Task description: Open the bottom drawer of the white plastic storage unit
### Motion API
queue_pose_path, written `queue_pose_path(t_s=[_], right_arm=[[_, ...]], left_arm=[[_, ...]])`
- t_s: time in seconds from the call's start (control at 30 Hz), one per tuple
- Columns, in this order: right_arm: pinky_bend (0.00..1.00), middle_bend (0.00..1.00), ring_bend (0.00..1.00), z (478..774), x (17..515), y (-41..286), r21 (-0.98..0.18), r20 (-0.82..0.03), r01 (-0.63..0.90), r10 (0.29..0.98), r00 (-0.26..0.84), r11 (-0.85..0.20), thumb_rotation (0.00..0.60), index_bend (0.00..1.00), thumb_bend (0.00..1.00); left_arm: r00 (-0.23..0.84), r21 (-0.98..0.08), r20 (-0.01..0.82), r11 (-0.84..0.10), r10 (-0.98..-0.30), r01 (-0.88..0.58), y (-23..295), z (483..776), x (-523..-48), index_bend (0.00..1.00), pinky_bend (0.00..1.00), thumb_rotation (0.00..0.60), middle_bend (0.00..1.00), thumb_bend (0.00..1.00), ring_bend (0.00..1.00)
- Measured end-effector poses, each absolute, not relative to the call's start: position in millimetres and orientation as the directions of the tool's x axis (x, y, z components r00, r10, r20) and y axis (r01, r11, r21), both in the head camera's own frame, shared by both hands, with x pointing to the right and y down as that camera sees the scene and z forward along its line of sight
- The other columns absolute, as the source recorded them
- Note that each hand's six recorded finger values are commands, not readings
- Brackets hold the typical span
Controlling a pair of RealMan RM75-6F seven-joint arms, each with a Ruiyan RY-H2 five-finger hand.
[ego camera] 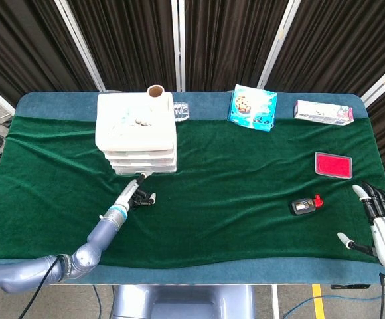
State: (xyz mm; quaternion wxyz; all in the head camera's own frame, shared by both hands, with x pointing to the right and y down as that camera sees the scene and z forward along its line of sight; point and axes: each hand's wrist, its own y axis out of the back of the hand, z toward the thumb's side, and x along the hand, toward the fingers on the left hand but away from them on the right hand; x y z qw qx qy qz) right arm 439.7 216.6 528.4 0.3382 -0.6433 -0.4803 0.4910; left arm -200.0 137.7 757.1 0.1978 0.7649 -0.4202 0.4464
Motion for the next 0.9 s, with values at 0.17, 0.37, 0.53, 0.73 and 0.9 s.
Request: queue_pose_path(t_s=[0.17, 0.37, 0.53, 0.73, 0.9], right_arm=[[0.00, 0.00, 0.00, 528, 440, 217, -0.907, -0.306, 0.286, 0.950, 0.056, -0.309, 0.600, 0.01, 0.04], [0.00, 0.00, 0.00, 528, 440, 217, -0.907, -0.306, 0.285, 0.950, 0.055, -0.309, 0.600, 0.01, 0.04], [0.00, 0.00, 0.00, 529, 440, 216, -0.907, -0.308, 0.285, 0.950, 0.054, -0.310, 0.600, 0.01, 0.04], [0.00, 0.00, 0.00, 529, 440, 216, -0.906, -0.310, 0.285, 0.949, 0.054, -0.312, 0.600, 0.01, 0.04], [0.00, 0.00, 0.00, 530, 440, 216, -0.906, -0.311, 0.285, 0.949, 0.054, -0.313, 0.600, 0.01, 0.04]], left_arm=[[0.252, -0.059, 0.850, -0.559, -0.462, -0.827, 137, 759, -202, 0.05, 0.90, 0.600, 0.93, 0.57, 0.91], [0.257, -0.054, 0.847, -0.557, -0.465, -0.829, 134, 762, -199, 0.05, 0.90, 0.600, 0.93, 0.57, 0.91], [0.265, -0.052, 0.842, -0.560, -0.469, -0.827, 133, 761, -195, 0.05, 0.90, 0.600, 0.93, 0.57, 0.91], [0.269, -0.050, 0.844, -0.567, -0.464, -0.822, 133, 764, -190, 0.05, 0.90, 0.600, 0.93, 0.57, 0.91], [0.273, -0.046, 0.847, -0.573, -0.457, -0.818, 133, 765, -189, 0.11, 0.90, 0.600, 0.93, 0.57, 0.91]])
